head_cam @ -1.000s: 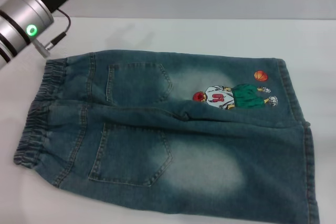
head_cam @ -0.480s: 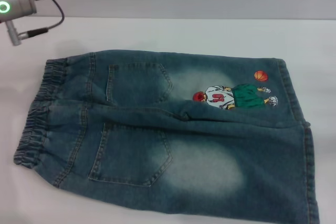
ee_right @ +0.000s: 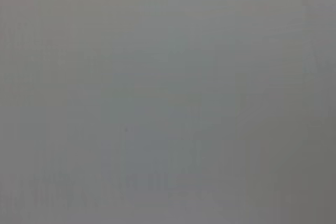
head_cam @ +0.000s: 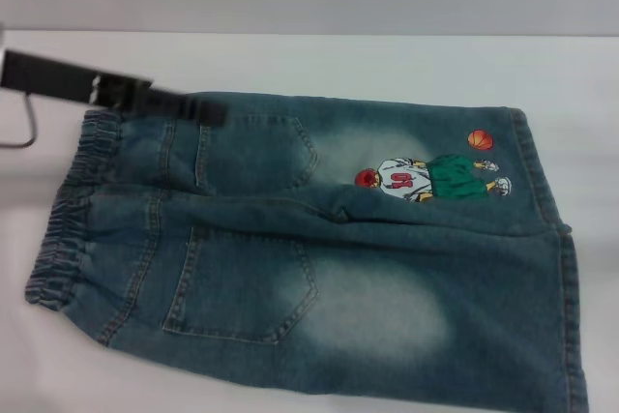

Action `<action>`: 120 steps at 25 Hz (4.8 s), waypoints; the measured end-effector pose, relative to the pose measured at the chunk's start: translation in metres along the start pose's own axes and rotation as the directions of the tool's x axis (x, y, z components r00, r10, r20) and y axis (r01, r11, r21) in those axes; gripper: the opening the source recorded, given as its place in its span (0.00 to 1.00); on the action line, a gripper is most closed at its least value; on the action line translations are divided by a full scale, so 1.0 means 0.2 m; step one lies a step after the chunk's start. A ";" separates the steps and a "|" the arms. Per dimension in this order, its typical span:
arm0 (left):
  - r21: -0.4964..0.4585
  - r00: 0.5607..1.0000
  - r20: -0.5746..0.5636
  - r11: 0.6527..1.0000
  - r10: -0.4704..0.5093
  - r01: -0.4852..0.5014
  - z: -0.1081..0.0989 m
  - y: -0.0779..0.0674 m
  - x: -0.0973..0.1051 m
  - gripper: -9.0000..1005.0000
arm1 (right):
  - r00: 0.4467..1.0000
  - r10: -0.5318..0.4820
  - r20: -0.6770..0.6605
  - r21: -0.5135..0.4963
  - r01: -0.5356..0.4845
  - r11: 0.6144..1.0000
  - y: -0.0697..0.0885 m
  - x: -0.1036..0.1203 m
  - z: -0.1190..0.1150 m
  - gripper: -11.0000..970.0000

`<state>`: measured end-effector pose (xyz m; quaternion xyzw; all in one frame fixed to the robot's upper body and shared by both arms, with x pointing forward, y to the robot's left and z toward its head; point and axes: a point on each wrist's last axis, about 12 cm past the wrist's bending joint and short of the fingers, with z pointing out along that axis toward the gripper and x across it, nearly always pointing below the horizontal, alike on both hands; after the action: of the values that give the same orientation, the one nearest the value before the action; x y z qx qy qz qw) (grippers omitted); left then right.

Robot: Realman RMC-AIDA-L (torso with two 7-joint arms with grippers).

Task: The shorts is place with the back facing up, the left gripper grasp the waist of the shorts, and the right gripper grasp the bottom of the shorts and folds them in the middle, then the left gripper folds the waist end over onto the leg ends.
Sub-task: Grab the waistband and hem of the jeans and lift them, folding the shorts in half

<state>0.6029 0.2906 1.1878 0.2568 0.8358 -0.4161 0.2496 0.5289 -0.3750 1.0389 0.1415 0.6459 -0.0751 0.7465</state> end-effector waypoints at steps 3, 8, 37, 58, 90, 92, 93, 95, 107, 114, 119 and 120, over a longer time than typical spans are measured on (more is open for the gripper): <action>-0.039 0.998 -0.037 0.998 -0.044 0.042 -0.07 0.04 0.07 0.79 | 1.000 0.002 -0.005 -0.003 -0.002 1.000 0.01 0.00 0.01 0.75; -0.096 0.990 -0.049 0.987 -0.132 0.127 -0.20 0.09 0.21 0.79 | 1.000 0.003 -0.015 -0.011 -0.004 1.000 0.04 0.00 0.03 0.75; -0.346 0.903 -0.072 0.860 -0.424 0.376 -0.41 0.24 0.59 0.79 | 1.000 0.005 0.012 -0.039 -0.005 0.999 0.09 -0.04 0.10 0.75; -0.382 0.890 -0.126 0.850 -0.437 0.363 -0.31 0.26 0.62 0.79 | 1.000 0.005 0.016 -0.034 -0.005 0.999 0.08 -0.03 0.09 0.75; -0.366 0.890 -0.164 0.864 -0.426 0.346 -0.22 0.26 0.59 0.79 | 1.000 0.007 0.016 -0.024 -0.006 1.000 0.05 -0.03 0.07 0.75; -0.366 0.890 -0.164 0.864 -0.426 0.346 -0.22 0.26 0.59 0.79 | 1.000 0.007 0.016 -0.023 -0.006 1.000 0.05 -0.03 0.07 0.75; -0.359 0.894 -0.169 0.871 -0.415 0.336 -0.22 0.25 0.58 0.79 | 1.000 0.007 0.016 -0.023 -0.006 1.000 0.05 -0.03 0.07 0.75; -0.358 0.895 -0.168 0.872 -0.412 0.334 -0.22 0.25 0.58 0.79 | 1.000 0.007 0.015 -0.022 -0.006 1.000 0.05 -0.03 0.07 0.75; -0.379 0.906 -0.142 0.868 -0.398 0.322 -0.23 0.27 0.56 0.37 | 1.000 0.009 0.016 -0.009 -0.009 1.000 0.04 -0.03 0.06 0.75; -0.387 0.912 -0.140 0.869 -0.384 0.307 -0.21 0.26 0.51 0.21 | 1.000 0.010 0.017 -0.007 -0.010 1.000 0.04 -0.03 0.06 0.75; -0.391 0.920 -0.133 0.873 -0.368 0.293 -0.21 0.26 0.49 0.11 | 0.998 0.049 0.026 -0.024 -0.048 0.999 0.05 -0.04 0.08 0.75; -0.390 0.921 -0.133 0.874 -0.366 0.291 -0.21 0.26 0.49 0.10 | 0.997 0.078 0.027 -0.038 -0.077 0.996 0.05 -0.05 0.09 0.75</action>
<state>0.5550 0.3739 1.1192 0.1008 0.9506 -0.2626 0.1315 0.5475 -0.3711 1.0519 0.1516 0.6306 -0.0362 0.7603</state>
